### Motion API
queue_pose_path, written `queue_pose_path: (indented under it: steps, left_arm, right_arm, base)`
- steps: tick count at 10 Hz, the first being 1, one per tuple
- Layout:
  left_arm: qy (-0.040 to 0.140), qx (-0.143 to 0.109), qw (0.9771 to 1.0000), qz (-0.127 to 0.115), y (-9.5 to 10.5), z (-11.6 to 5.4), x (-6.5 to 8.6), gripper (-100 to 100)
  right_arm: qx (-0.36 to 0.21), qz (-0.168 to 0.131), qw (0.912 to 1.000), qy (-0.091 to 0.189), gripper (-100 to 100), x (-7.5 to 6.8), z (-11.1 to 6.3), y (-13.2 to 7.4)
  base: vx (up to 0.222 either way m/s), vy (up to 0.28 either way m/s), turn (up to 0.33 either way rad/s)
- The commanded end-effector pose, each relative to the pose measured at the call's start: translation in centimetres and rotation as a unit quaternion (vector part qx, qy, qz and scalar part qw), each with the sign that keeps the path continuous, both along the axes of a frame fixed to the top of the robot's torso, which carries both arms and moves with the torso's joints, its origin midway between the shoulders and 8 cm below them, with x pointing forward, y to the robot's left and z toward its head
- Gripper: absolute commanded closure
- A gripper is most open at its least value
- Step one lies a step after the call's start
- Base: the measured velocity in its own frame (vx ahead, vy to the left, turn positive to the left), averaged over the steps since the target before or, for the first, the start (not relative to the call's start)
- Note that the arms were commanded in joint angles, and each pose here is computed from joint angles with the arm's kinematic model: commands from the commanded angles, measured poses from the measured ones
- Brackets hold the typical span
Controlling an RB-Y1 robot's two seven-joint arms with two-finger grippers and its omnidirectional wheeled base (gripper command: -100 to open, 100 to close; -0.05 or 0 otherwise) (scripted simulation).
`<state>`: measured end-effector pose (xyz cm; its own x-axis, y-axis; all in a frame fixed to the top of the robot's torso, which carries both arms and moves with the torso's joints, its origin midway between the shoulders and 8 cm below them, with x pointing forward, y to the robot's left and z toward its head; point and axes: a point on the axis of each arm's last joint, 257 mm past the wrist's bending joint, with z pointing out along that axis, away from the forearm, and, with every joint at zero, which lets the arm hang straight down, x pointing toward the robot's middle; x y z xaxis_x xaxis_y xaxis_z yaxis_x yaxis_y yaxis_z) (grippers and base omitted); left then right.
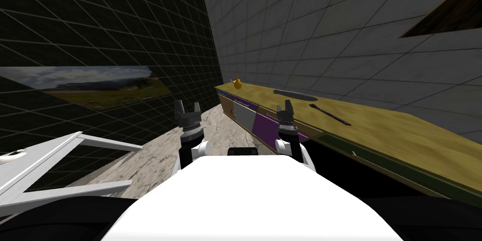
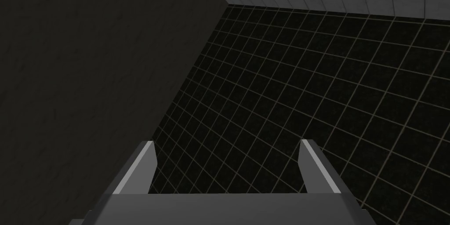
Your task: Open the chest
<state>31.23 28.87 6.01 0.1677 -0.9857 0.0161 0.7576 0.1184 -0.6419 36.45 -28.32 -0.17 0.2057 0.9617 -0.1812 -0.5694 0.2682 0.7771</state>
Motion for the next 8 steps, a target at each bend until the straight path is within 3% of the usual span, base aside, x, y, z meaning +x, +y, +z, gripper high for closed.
queue_pose_path:
  steps: [1,8]
  left_arm:
    - [0.0,0.0,1.0,0.0,0.0,0.0,0.0,0]
    - [0.0,0.0,1.0,0.0,0.0,0.01,-0.01,0]
  right_arm:
    - [0.0,0.0,1.0,0.0,0,0.0,0.0,0.0]
    - [0.0,0.0,1.0,0.0,0,-0.01,0.02,0.0]
  base:
    - [0.0,0.0,0.0]
    - [0.0,0.0,0.0]
